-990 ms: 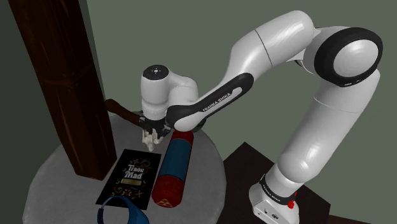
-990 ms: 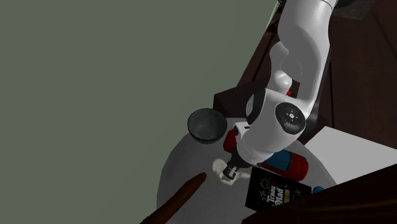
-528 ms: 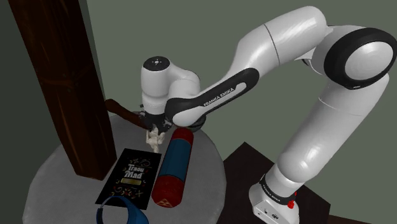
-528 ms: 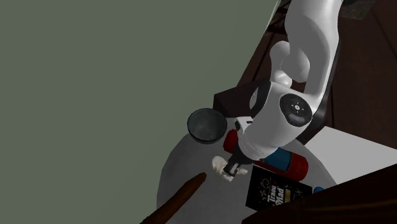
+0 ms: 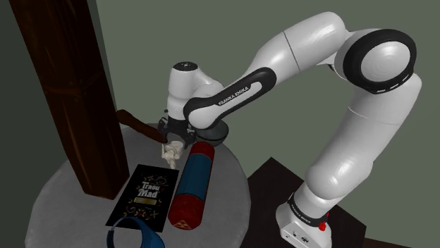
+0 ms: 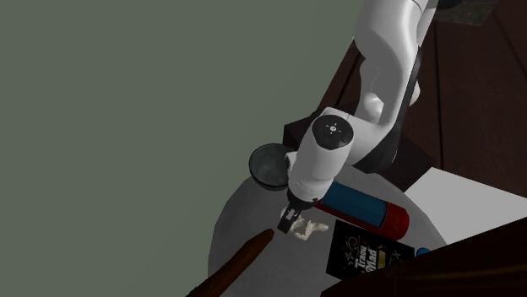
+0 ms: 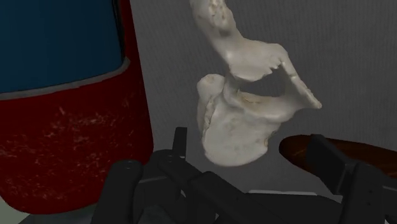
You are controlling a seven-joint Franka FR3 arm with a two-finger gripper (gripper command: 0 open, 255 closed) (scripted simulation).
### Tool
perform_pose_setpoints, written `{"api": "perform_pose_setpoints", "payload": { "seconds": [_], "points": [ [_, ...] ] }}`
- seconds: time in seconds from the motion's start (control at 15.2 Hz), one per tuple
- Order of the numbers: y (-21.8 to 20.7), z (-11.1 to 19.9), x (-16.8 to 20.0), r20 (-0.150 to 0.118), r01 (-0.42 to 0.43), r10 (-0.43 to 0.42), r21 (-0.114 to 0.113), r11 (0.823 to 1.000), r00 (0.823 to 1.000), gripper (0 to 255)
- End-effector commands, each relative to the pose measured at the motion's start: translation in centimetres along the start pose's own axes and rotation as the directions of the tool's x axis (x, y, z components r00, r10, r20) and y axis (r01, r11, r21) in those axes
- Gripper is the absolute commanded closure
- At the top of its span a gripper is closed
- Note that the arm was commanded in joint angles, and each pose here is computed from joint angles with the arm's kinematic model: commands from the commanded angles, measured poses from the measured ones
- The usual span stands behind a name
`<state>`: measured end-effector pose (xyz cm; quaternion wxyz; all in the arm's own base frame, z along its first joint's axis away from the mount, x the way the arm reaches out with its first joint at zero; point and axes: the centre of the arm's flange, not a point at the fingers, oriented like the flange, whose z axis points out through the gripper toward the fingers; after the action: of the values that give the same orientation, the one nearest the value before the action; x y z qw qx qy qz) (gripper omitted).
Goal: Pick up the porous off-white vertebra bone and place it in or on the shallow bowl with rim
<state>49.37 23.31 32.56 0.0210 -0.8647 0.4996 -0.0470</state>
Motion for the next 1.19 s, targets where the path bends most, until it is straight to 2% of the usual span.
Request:
{"api": "perform_pose_setpoints", "payload": {
  "seconds": [0.0, 0.13, 0.59, 0.66, 1.12],
  "points": [
    [-0.08, 1.04, 0.03, 0.001, 0.000, 0.000, 0.000, 1.000, 1.000, 0],
    [-0.08, 1.87, 0.03, 0.001, 0.000, 0.000, 0.000, 1.000, 1.000, 0],
    [-0.08, 1.86, 0.03, 0.001, 0.000, 0.000, 0.000, 1.000, 1.000, 0],
    [-0.08, 1.86, 0.03, 0.001, 0.000, 0.000, 0.000, 1.000, 1.000, 255],
    [-0.09, 1.86, 0.00, 0.001, 0.000, 0.000, 0.000, 1.000, 1.000, 255]
  ]
}}
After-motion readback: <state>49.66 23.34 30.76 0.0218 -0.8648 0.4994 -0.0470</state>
